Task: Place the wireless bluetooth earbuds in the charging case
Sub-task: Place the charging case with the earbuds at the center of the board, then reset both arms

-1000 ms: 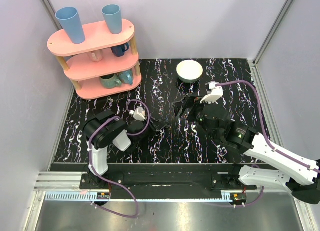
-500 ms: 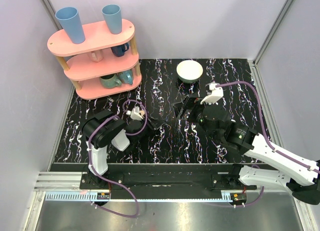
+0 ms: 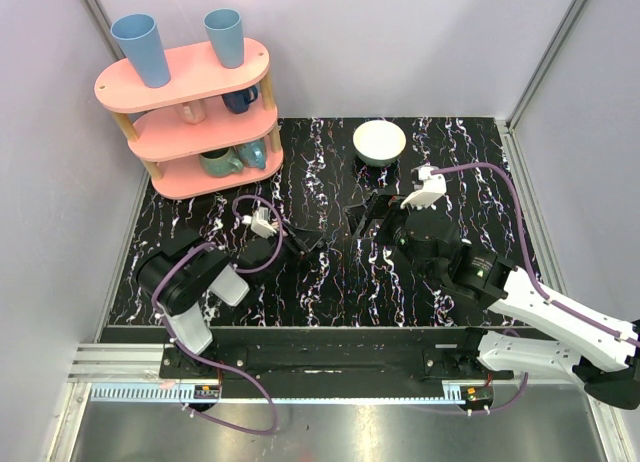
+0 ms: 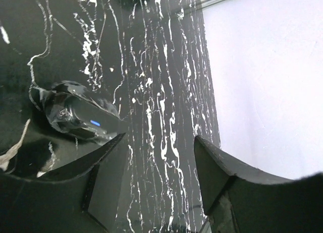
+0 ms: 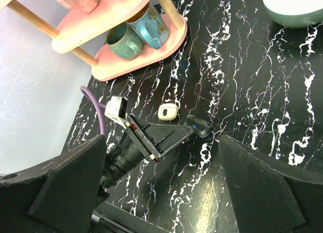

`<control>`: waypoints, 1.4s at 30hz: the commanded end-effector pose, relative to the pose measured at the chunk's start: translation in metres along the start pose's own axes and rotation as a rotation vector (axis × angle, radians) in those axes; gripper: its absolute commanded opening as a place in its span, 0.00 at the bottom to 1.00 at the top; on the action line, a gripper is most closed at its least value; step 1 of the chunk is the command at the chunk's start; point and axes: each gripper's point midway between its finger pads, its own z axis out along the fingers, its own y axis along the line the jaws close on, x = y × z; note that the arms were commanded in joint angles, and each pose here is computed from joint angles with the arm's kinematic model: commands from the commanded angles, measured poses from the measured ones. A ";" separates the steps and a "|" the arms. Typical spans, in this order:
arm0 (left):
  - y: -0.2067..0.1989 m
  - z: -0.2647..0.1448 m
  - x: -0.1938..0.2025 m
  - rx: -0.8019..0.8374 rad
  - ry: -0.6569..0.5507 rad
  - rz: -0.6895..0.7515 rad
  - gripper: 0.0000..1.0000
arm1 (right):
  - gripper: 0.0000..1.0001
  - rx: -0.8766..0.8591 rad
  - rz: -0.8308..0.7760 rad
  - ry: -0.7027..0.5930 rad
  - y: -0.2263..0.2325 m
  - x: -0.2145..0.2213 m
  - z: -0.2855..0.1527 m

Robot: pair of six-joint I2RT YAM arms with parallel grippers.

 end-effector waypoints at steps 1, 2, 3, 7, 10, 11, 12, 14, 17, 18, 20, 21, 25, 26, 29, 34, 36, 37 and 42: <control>-0.017 -0.005 -0.017 0.082 -0.070 0.004 0.59 | 1.00 -0.026 0.028 -0.006 0.008 -0.004 -0.001; -0.017 -0.006 -0.018 0.083 -0.074 0.002 0.59 | 1.00 -0.026 0.027 -0.005 0.007 -0.004 -0.001; -0.015 -0.007 -0.018 0.084 -0.074 -0.004 0.59 | 1.00 -0.025 0.025 -0.004 0.007 -0.003 -0.001; -0.017 -0.011 -0.024 0.097 -0.093 0.012 0.59 | 1.00 -0.027 0.033 -0.007 0.007 -0.004 -0.002; -0.029 -0.016 -0.026 0.124 -0.077 0.069 0.59 | 1.00 -0.029 0.032 -0.004 0.007 -0.003 -0.002; -0.032 -0.016 -0.027 0.125 -0.075 0.089 0.59 | 1.00 -0.024 0.031 -0.008 0.005 -0.003 -0.002; -0.050 -0.018 -0.035 0.167 -0.092 0.145 0.62 | 1.00 -0.022 0.023 -0.008 0.004 -0.002 -0.001; -0.042 -0.019 -0.034 0.098 -0.062 0.246 0.66 | 1.00 -0.013 0.012 -0.016 0.002 -0.004 -0.001; -0.069 -0.032 -0.063 0.079 -0.136 0.396 0.76 | 1.00 0.007 -0.027 -0.032 -0.006 -0.005 -0.003; -0.078 -0.034 -0.071 0.076 -0.158 0.431 0.82 | 1.00 0.015 -0.058 -0.036 -0.010 -0.006 -0.003; -0.081 -0.048 -0.086 0.026 -0.199 0.529 0.89 | 1.00 0.060 -0.082 -0.054 -0.022 -0.012 -0.006; -0.086 -0.053 -0.094 0.019 -0.219 0.558 0.98 | 1.00 0.079 -0.097 -0.059 -0.027 -0.015 -0.006; -0.083 -0.078 -0.116 -0.081 -0.257 0.668 0.99 | 1.00 0.139 -0.145 -0.039 -0.051 -0.020 0.000; -0.087 -0.085 -0.125 -0.093 -0.283 0.698 0.99 | 1.00 0.177 -0.144 -0.037 -0.064 -0.024 0.003; -0.102 -0.099 -0.142 -0.083 -0.295 0.795 0.99 | 1.00 0.259 -0.163 0.040 -0.098 -0.015 0.017; -0.128 -0.115 -0.148 -0.011 -0.344 0.792 0.99 | 1.00 0.293 -0.050 0.113 -0.142 -0.023 0.031; -0.130 -0.118 -0.155 -0.045 -0.351 0.788 0.99 | 1.00 0.311 -0.027 0.117 -0.153 -0.026 0.032; -0.120 -0.118 -0.153 -0.089 -0.324 0.785 0.99 | 1.00 0.310 -0.022 0.124 -0.156 -0.026 0.032; -0.106 -0.119 -0.161 -0.223 -0.304 0.753 0.99 | 1.00 0.367 0.012 0.124 -0.188 -0.028 0.033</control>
